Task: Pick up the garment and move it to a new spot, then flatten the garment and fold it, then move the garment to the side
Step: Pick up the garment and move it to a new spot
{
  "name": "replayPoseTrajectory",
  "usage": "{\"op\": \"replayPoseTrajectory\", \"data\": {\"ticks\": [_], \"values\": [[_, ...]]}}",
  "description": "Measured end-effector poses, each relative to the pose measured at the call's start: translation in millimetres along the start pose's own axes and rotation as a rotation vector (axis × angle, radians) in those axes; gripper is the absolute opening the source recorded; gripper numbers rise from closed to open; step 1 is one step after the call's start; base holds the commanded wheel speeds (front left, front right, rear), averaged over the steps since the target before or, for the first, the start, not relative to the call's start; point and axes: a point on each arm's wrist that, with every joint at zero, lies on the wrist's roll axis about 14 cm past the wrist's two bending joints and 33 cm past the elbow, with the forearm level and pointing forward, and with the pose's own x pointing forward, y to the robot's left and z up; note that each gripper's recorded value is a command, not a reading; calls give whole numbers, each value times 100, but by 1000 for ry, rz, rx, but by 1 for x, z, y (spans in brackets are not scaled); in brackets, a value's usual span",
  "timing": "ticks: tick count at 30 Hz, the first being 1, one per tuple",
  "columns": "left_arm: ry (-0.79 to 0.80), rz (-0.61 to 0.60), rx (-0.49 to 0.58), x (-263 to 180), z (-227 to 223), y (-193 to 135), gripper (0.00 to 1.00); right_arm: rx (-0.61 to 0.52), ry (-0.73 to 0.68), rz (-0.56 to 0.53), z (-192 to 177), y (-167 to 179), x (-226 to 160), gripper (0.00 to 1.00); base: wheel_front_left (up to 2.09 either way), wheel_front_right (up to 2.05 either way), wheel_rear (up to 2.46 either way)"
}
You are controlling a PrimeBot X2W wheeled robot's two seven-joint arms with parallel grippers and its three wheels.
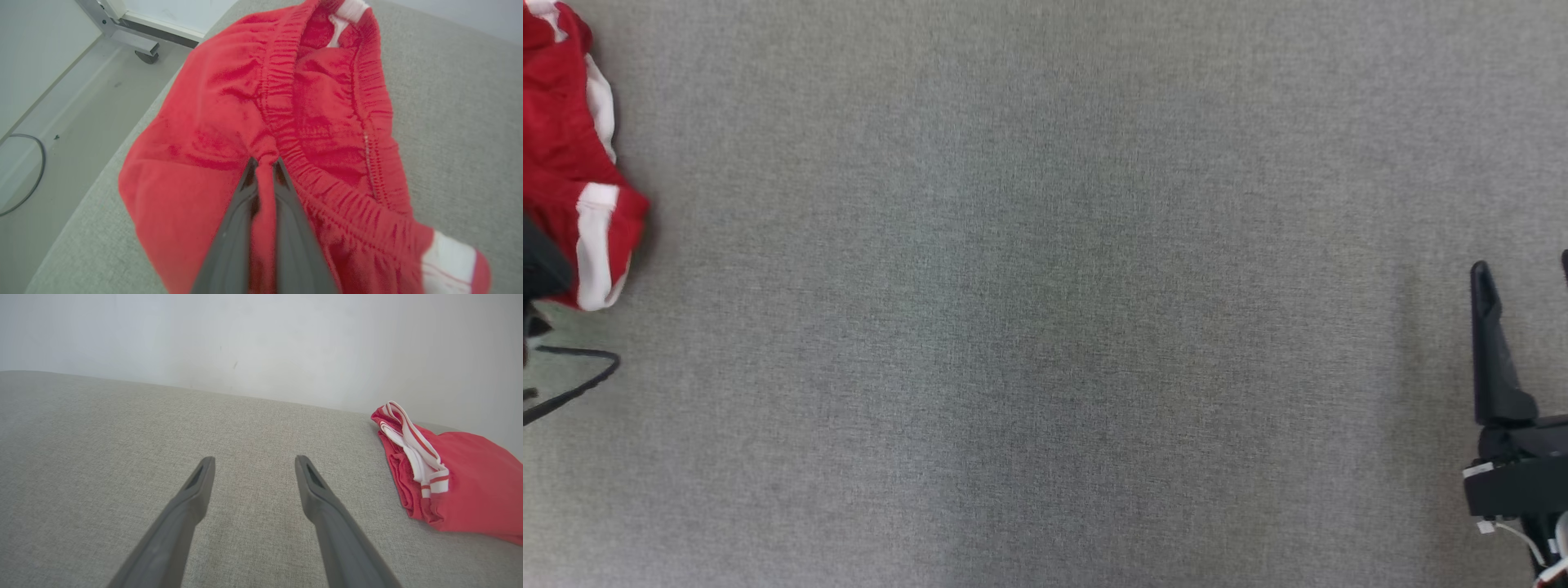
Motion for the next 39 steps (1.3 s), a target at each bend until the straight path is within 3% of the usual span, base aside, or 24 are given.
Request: {"op": "replayPoseTrajectory", "data": {"ticks": [9, 14, 21, 29, 39], "values": [[-365, -11, 116, -30, 102, -7, 0, 75, -45, 11, 7, 14, -8, 100, 0, 0, 0], [-637, -88, 209, -78, 185, -42, 0, 118, -86, 8, 15, 20, -19, 100, 0, 0, 0], [-882, -281, 266, -143, 250, -126, 0, 170, -133, -25, 24, 19, -40, 100, 0, 0, 0], [-1014, -624, 281, -212, 256, -264, 0, 220, -151, -114, 18, 2, -71, 100, 0, 0, 0], [-932, -1017, 237, -284, 180, -399, 0, 239, -178, -257, 13, -32, -114, 100, 0, 0, 0]]}}
